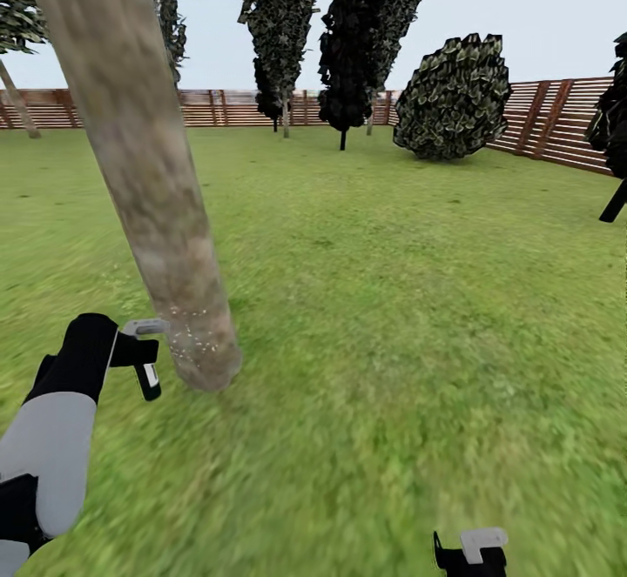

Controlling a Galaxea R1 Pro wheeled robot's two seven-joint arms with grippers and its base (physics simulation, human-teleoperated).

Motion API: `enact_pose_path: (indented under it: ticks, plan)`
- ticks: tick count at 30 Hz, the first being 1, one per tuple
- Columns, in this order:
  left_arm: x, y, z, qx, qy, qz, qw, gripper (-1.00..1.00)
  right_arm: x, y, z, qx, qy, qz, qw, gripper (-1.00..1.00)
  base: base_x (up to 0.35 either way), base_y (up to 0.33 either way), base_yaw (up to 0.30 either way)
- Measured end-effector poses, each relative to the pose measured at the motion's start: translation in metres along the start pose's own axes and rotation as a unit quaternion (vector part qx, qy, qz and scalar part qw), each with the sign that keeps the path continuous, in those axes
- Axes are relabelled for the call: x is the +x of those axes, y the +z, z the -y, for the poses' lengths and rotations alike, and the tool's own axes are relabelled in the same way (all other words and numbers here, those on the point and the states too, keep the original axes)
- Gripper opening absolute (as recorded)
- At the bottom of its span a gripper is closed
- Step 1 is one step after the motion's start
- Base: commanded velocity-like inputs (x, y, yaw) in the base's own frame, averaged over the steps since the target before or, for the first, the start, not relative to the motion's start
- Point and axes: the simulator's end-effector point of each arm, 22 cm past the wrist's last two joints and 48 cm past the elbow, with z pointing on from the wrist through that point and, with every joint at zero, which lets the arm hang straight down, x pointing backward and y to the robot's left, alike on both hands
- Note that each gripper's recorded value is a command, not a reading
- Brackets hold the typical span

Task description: In the garden, pick up the pesticide atomizer on the floor and spray pesticide onto both trees until each tree trunk is fully covered.

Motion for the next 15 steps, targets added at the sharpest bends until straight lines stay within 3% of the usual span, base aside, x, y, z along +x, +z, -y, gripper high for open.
enact_pose_path:
  ticks: [15]
  plan:
    - [-0.0004,-0.0008,-0.0026,-0.003,-0.001,0.000,1.0000,-1.00,0.0000,0.0000,0.0002,0.000,0.000,0.000,1.0000,1.00,0.017,-0.277,0.000]
